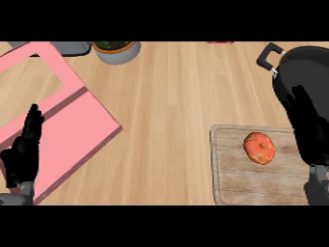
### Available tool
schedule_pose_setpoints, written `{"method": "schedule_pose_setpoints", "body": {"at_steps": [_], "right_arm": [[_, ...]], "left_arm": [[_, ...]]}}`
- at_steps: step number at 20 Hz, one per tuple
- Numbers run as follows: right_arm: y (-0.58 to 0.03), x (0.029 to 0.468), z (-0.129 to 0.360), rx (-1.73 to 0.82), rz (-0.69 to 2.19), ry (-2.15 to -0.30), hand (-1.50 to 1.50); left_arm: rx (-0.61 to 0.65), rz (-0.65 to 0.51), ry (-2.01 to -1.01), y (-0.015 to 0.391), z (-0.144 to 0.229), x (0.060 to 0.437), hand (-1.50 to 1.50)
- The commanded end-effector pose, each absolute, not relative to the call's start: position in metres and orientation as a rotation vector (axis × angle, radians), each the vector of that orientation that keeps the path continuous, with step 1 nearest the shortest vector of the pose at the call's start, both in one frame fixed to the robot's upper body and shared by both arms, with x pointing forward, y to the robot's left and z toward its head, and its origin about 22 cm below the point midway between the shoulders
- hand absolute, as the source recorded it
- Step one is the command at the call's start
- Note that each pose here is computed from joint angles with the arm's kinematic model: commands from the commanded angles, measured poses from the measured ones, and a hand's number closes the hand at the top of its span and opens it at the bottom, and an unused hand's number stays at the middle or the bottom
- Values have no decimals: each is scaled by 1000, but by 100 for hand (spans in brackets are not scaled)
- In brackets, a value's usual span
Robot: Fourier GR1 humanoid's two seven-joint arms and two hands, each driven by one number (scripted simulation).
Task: Pick the squash from the cutting board and place it in the pot
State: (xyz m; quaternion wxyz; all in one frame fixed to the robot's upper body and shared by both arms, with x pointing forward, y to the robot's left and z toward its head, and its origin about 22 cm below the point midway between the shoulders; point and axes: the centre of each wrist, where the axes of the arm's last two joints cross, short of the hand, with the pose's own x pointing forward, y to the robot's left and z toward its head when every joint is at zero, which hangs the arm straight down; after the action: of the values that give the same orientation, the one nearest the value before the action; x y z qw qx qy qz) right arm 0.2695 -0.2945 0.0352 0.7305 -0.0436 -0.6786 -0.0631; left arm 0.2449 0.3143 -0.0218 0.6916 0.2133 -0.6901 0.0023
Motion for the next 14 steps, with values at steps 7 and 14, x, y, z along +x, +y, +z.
{"method": "schedule_pose_setpoints", "body": {"at_steps": [7,14], "right_arm": [[-373,294,130,-429,637,-1778,150],[-420,285,18,-251,351,-2039,-150]], "left_arm": [[276,23,-1653,283,27,276,0],[165,61,-1639,259,64,286,0]]}}
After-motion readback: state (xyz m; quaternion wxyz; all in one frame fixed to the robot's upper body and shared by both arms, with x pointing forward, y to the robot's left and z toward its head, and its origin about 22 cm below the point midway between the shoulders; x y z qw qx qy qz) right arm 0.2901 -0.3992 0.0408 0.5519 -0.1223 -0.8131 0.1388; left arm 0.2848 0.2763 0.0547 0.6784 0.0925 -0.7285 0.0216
